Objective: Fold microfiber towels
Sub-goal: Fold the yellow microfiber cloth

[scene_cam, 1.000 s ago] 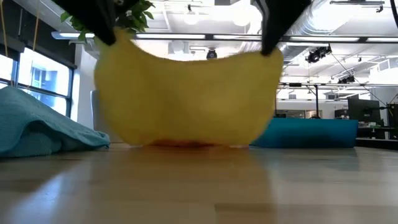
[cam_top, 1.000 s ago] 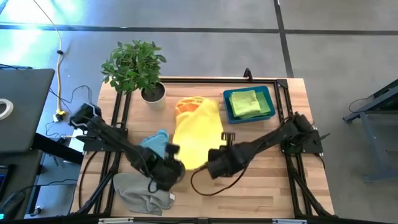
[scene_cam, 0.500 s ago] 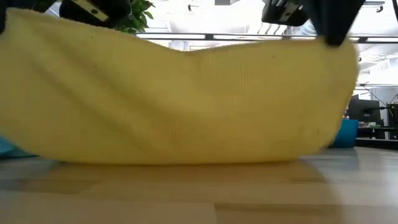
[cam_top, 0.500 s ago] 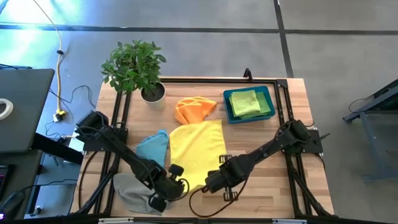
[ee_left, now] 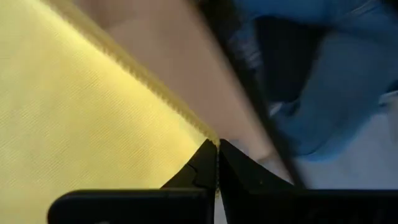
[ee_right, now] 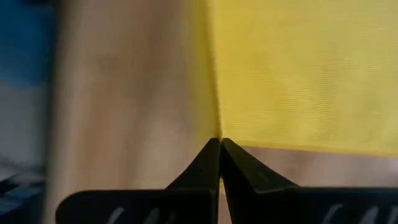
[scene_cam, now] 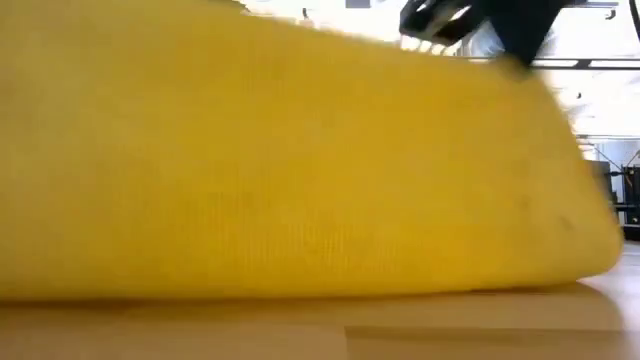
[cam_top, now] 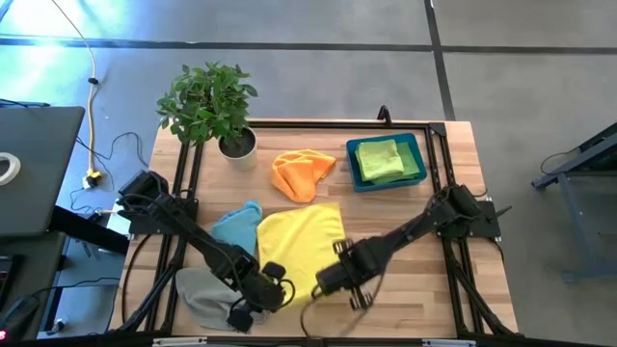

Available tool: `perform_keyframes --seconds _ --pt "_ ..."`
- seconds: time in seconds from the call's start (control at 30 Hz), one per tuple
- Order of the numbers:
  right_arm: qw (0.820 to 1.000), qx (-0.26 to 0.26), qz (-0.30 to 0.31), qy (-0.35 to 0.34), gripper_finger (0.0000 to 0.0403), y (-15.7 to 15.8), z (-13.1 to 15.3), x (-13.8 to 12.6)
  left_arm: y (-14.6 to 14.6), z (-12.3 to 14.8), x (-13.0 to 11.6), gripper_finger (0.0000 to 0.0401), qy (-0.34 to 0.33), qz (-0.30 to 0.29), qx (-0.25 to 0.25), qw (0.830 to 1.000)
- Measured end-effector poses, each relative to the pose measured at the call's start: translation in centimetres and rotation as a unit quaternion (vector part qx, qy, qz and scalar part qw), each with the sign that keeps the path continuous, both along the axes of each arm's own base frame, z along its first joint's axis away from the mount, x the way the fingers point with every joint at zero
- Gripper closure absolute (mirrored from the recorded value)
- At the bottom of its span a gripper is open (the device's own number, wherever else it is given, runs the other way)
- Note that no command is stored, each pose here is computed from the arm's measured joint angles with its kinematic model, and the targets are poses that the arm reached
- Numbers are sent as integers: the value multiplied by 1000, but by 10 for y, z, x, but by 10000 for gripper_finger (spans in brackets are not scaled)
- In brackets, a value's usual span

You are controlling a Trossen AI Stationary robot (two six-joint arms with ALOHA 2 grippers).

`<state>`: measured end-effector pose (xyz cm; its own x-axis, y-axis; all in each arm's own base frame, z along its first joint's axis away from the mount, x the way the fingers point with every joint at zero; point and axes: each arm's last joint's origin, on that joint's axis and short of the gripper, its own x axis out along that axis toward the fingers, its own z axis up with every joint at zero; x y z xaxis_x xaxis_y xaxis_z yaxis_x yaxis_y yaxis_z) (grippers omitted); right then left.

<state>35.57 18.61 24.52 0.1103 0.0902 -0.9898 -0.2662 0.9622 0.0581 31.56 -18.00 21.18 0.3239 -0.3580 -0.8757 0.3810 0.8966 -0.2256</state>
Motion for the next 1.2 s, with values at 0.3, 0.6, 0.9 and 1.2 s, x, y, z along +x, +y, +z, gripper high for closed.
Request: perform_keyframes --seconds 0.3,0.6,0.9,1.2 --pt "993 -112 -40 -22 403 -61 -1 22 46 -10 -7 401 57 99 213 970" --pt "988 -148 -5 38 403 -104 -34 42 86 -36 -16 400 108 137 282 943" --pt "982 -183 -12 44 403 -138 -37 49 108 -43 -16 400 101 141 357 918" --pt "981 -185 -6 64 403 -162 -37 49 113 -42 -20 400 111 132 399 900"
